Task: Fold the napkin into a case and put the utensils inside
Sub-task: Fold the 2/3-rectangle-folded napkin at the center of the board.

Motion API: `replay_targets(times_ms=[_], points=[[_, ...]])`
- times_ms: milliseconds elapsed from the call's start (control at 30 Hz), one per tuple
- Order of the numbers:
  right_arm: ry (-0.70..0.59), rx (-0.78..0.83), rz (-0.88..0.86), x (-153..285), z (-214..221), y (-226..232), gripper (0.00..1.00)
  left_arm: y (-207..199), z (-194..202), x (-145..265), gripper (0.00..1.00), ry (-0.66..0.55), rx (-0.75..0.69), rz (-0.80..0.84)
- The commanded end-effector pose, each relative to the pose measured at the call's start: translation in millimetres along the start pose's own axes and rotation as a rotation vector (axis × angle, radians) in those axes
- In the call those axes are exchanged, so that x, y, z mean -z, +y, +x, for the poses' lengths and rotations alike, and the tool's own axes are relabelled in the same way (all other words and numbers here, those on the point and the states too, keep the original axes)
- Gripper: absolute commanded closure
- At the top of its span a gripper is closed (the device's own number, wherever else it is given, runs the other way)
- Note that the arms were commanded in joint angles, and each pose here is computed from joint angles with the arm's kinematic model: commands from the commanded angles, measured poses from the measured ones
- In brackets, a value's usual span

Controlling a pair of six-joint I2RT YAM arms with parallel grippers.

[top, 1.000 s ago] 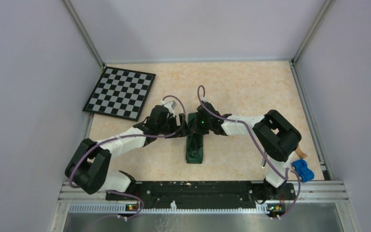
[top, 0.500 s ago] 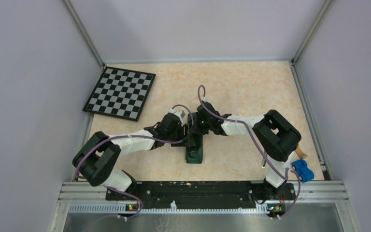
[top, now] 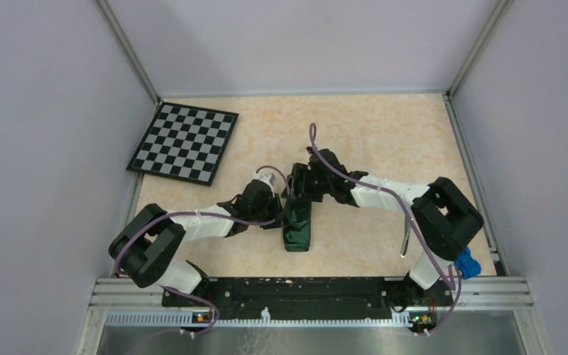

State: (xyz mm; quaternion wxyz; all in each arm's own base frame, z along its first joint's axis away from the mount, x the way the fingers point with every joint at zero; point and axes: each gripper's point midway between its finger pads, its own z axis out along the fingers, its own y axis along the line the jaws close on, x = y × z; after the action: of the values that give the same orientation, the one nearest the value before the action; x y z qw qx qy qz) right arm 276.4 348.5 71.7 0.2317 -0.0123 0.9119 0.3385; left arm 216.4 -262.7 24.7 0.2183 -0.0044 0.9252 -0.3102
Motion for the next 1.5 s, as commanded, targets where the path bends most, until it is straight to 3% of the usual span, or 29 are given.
replay_targets(times_ms=[0, 300, 567, 767, 867, 1000, 1167, 1267, 1467], points=[[-0.044, 0.064, -0.06, 41, -10, 3, 0.33, 4, 15, 4, 0.79, 0.022, 0.047, 0.019], [0.008, 0.059, -0.16, 60, 23, -24, 0.33, -8, 35, 7, 0.82, 0.027, 0.245, 0.149], [0.021, 0.084, -0.183, 46, 30, -28, 0.42, -40, 45, -5, 0.8, 0.016, 0.245, 0.161], [-0.04, 0.194, -0.106, 44, 5, -32, 0.45, -35, 48, 3, 0.63, 0.012, 0.216, 0.166], [-0.058, 0.197, -0.085, 40, -7, -28, 0.47, -32, 40, 14, 0.49, -0.012, 0.192, 0.161], [-0.083, 0.171, -0.018, 31, -19, -35, 0.46, -30, 16, 30, 0.41, -0.083, 0.16, 0.15], [-0.091, 0.172, 0.017, 22, -26, -36, 0.45, -19, -27, 46, 0.4, -0.201, 0.152, 0.121], [-0.083, 0.179, 0.021, 15, -27, -34, 0.47, -20, -45, 43, 0.46, -0.21, 0.132, 0.131], [-0.065, 0.192, -0.005, 12, -23, -28, 0.72, -33, -60, 26, 0.54, -0.178, 0.099, 0.166]])
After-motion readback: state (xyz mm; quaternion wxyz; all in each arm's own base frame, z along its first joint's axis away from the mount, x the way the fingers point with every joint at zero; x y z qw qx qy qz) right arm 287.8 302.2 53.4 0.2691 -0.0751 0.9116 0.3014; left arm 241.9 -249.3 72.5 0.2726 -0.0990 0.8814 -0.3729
